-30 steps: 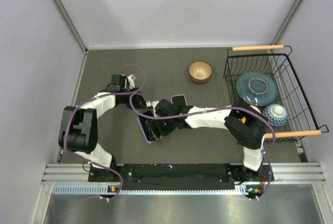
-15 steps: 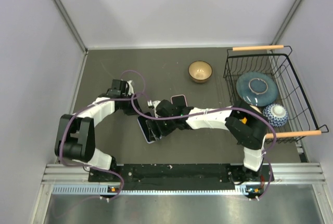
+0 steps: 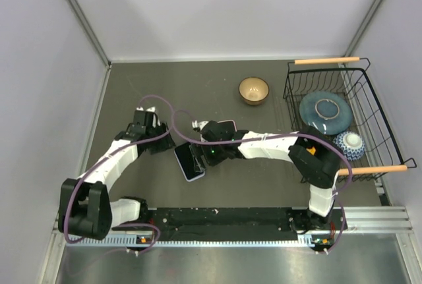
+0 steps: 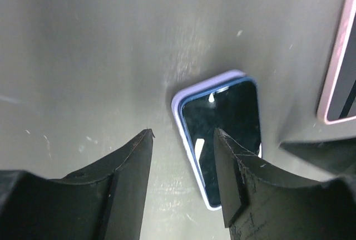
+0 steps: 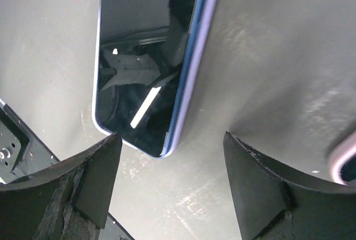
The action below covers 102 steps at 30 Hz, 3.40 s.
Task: Put the phone into the phone case
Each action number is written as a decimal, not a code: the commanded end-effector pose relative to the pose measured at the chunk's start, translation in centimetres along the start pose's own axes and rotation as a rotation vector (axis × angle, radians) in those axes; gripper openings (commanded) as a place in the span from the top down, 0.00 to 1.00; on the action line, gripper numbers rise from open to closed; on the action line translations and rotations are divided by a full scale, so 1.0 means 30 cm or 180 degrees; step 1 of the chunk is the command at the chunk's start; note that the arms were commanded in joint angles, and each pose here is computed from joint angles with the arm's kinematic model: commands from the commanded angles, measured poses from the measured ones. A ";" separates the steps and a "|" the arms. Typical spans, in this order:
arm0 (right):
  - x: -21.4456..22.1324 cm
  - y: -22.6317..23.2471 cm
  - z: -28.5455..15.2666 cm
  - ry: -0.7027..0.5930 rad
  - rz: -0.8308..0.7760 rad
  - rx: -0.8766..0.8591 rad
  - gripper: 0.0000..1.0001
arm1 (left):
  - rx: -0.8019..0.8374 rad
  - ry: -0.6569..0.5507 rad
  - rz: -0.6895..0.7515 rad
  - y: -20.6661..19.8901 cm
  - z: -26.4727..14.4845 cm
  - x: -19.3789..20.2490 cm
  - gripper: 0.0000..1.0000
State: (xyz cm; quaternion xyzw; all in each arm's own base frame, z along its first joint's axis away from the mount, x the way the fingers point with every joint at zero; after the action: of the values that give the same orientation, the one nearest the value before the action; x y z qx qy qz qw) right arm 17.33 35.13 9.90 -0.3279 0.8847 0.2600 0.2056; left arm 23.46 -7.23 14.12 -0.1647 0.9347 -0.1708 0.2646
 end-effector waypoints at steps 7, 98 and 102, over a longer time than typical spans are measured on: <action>-0.187 -0.031 -0.021 -0.0266 -0.0012 -0.0167 0.30 | 0.0154 0.0216 -0.0248 0.028 0.074 0.091 0.50; -0.160 -0.061 0.045 -0.0694 0.0982 -0.1739 1.00 | 0.0604 0.0349 -0.0161 -0.007 0.005 0.122 0.44; -0.175 -0.080 -0.053 -0.0841 0.1012 -0.1753 1.00 | 0.1078 0.0177 0.0008 -0.058 -0.089 0.098 0.33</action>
State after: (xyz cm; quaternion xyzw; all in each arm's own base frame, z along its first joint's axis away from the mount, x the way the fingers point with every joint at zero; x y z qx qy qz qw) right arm 21.81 36.12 7.88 -0.1756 0.8310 0.5129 0.1246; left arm 19.41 -8.66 11.27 -0.1650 0.9293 -0.2650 0.1976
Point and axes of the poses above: each gripper's point midway between its finger pads, its own z axis out along the fingers, its own y axis along the line the jaws close on, x = y × z, the point moved 8 cm from there along -z, back along the fingers, and after that the axes turned 6 degrees about -z, right-handed, at the moved point
